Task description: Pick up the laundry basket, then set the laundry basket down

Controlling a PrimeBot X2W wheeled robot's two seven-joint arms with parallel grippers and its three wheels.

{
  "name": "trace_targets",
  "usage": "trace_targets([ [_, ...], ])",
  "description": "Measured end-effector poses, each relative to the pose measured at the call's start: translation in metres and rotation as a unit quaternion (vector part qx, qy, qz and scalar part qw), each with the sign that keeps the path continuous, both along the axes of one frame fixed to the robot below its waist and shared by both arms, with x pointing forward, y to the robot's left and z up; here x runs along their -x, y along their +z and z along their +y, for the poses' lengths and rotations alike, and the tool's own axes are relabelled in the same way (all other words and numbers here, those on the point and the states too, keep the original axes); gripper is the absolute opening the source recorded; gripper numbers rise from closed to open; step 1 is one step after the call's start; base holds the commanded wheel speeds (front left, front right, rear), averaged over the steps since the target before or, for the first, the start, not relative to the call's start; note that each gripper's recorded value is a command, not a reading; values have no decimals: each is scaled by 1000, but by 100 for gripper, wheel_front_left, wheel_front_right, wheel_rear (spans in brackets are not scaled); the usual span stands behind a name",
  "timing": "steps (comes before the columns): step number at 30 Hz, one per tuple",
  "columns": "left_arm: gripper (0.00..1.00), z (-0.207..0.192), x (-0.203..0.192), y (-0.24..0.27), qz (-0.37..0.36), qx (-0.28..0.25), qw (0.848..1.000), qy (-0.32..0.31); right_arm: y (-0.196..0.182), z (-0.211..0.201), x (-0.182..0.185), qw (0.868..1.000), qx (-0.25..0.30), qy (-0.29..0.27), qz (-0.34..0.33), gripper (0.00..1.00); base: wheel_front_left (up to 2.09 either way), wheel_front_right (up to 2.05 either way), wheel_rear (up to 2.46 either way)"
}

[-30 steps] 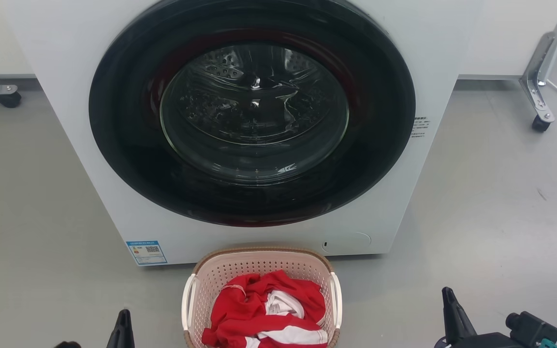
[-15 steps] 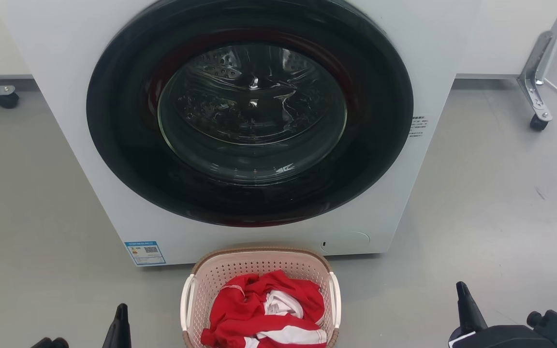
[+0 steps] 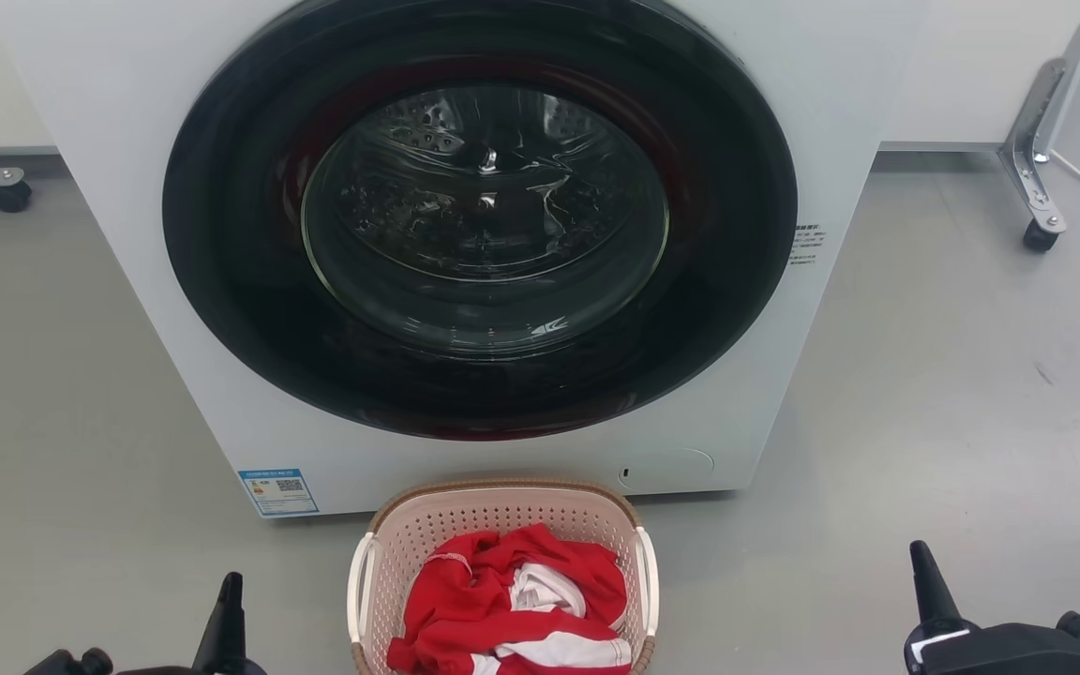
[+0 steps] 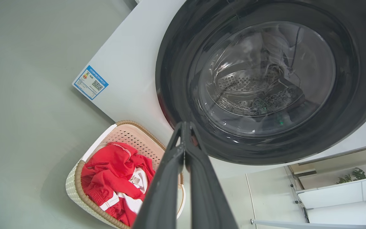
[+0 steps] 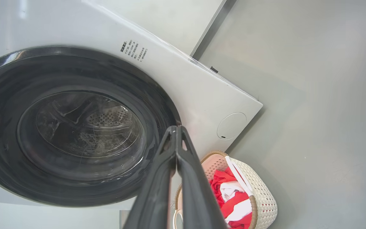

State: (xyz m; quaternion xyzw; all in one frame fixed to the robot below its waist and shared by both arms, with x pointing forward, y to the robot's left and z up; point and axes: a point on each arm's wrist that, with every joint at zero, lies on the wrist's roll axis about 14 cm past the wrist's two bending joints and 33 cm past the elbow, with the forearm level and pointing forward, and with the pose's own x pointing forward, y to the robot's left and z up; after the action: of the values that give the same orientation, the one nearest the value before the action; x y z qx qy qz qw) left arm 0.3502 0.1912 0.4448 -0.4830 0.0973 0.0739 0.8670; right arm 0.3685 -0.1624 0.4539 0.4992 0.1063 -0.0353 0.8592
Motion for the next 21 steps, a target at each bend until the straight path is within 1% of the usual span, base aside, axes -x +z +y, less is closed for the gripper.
trace_targets([
  [10,0,0,-7,6,-13,73,997,6,6,-11,-4,997,-71,-20,-9,0,0,0,0],
  [21,0,0,-16,16,-34,156,987,12,14,-23,-8,988,-148,-42,-27,0,0,0,0],
])
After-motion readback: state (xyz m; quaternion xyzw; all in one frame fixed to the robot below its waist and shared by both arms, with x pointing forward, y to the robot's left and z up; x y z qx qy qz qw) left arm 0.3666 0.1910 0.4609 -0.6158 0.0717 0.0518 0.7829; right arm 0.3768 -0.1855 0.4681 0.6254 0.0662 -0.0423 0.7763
